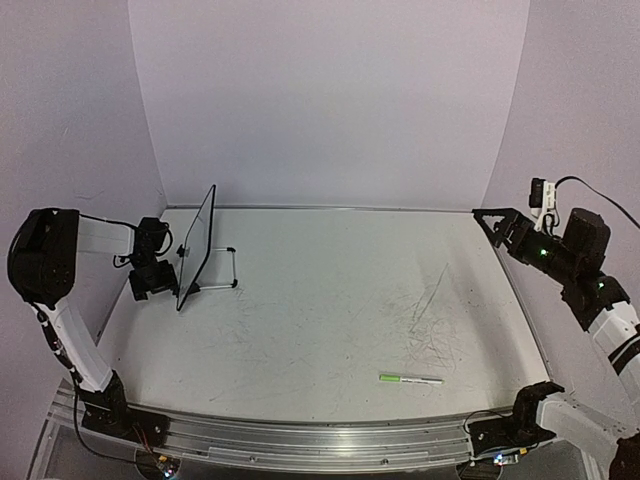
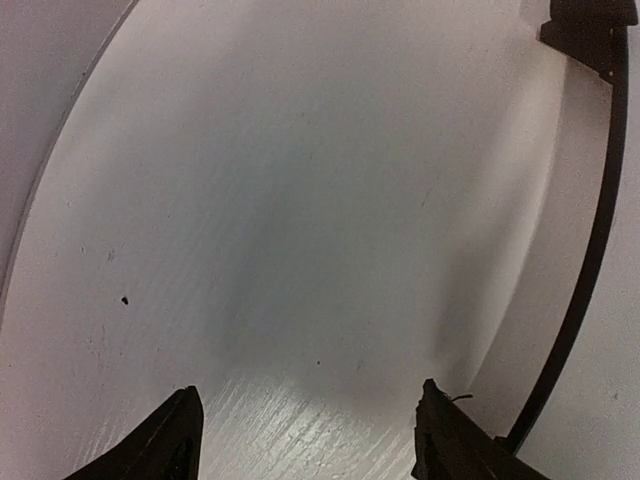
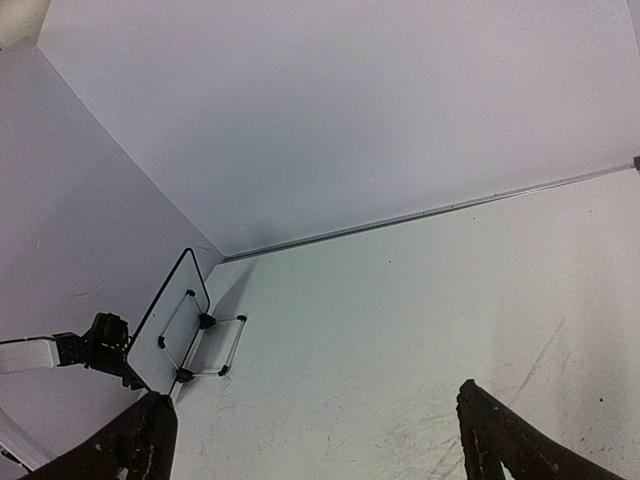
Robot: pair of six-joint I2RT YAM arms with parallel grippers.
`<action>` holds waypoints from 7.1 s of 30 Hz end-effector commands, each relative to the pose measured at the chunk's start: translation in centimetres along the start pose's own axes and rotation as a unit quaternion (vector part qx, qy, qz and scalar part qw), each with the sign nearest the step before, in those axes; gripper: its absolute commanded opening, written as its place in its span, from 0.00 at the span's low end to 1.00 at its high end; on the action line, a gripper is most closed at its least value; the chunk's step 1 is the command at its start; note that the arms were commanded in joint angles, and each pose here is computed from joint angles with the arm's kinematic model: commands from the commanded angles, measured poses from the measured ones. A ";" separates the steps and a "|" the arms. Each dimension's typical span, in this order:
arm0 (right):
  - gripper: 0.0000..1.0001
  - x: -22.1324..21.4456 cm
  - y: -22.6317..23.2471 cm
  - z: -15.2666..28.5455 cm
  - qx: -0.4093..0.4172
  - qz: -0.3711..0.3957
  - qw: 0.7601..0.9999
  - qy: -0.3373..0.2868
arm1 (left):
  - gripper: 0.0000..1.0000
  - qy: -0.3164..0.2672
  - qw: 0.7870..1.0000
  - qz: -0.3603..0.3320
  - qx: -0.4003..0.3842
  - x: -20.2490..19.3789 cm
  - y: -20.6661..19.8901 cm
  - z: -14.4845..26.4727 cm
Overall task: Write a sentence on the whiteboard
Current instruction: Move the whiteboard to the corner of the board, then move the whiteboard to the center of the board.
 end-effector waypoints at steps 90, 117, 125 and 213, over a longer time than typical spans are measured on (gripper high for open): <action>0.98 -13.5 11.2 -15.1 -0.062 0.063 0.986 0.143 | 0.36 0.018 0.957 -0.143 -0.252 -12.2 -21.1 4.5; 0.78 -29.2 18.1 -29.6 -0.019 0.008 0.960 0.280 | 0.83 -0.116 0.937 -0.151 -0.293 -10.0 -12.8 16.2; 0.63 -32.8 16.7 -32.0 -0.082 0.003 0.959 0.270 | 0.93 -0.161 0.909 -0.152 -0.353 -8.9 -10.2 23.8; 0.40 -26.7 1.5 -11.8 -0.197 0.111 0.959 0.169 | 0.97 -0.132 0.910 -0.043 -0.390 -10.1 -8.2 23.8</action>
Point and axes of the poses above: each gripper's point midway between its finger pads, its own z axis back along the fingers, its own y axis along the line the jaws close on, x = y × z, the point moved 2 cm from there along z, back along the fingers, and after that the axes turned 1 degree about z, right-handed, at the moved point
